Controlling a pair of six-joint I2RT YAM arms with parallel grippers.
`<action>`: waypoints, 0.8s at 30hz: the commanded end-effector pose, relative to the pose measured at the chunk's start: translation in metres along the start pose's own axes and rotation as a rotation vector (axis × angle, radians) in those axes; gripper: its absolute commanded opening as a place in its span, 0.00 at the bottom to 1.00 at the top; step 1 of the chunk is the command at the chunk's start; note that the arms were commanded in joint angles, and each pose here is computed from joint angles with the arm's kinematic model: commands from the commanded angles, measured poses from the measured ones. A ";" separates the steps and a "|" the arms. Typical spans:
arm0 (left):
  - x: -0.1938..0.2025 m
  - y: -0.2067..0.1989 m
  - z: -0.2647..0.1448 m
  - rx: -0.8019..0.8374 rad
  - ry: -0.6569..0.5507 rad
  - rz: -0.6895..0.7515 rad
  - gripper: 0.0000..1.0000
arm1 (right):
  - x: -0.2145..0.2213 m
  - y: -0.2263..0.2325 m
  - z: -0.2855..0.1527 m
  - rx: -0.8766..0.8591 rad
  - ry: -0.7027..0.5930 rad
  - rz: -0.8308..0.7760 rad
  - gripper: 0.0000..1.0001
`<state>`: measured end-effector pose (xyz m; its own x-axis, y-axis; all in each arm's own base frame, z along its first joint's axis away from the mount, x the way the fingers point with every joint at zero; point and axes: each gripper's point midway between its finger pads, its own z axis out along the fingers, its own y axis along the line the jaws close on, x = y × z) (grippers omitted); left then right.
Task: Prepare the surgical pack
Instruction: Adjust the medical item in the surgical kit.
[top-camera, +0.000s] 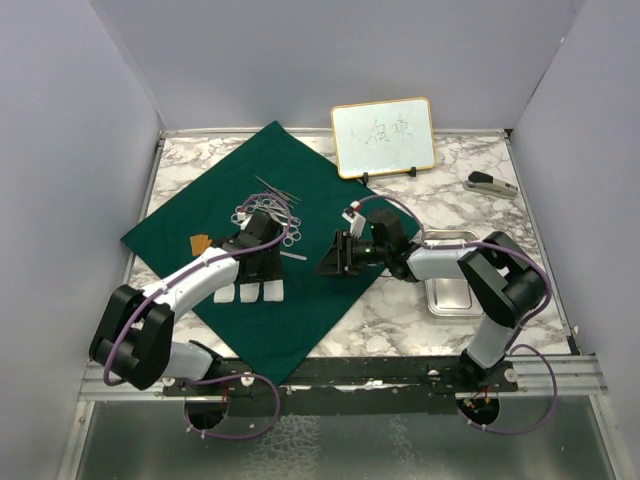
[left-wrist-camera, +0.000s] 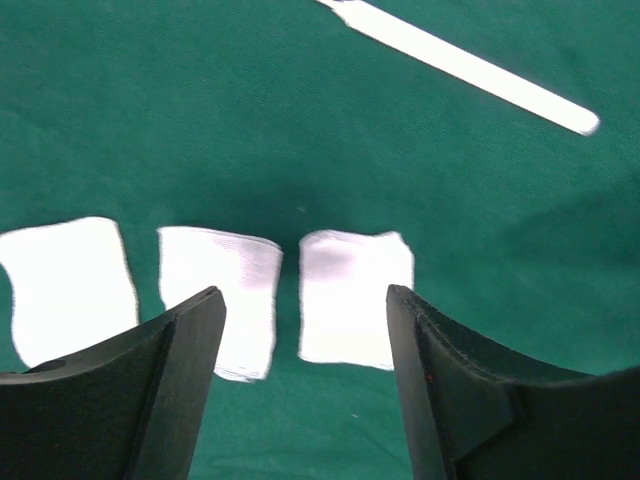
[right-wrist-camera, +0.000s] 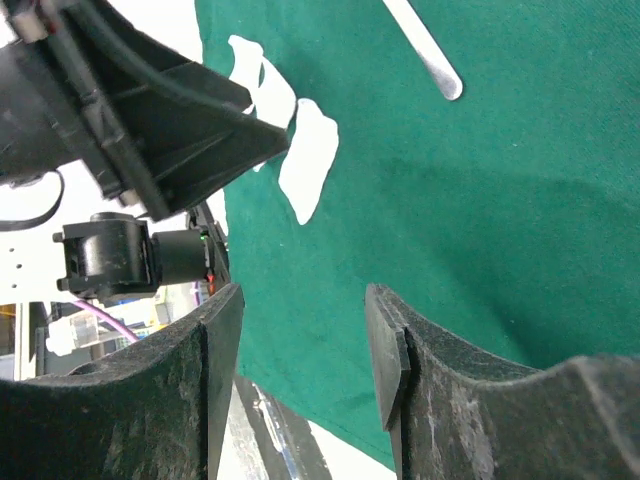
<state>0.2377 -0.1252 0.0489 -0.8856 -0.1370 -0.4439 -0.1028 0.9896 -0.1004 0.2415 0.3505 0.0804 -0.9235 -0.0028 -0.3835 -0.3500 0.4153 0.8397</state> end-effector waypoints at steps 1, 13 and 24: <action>-0.016 0.021 0.000 -0.117 -0.016 0.025 0.64 | -0.012 0.016 0.003 -0.034 -0.031 -0.049 0.52; 0.021 0.036 -0.028 -0.524 -0.056 0.254 0.49 | 0.000 0.012 -0.003 -0.041 -0.004 -0.061 0.52; 0.032 0.041 -0.017 -0.598 -0.013 0.300 0.46 | -0.011 0.002 -0.037 -0.016 -0.070 -0.056 0.52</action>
<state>0.1939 -0.0922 0.0431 -0.9148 0.1358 -0.3805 -0.0802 0.8620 0.5005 0.2426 0.3297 0.0872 -0.9122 0.0258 -0.4090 -0.3609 0.4223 0.8315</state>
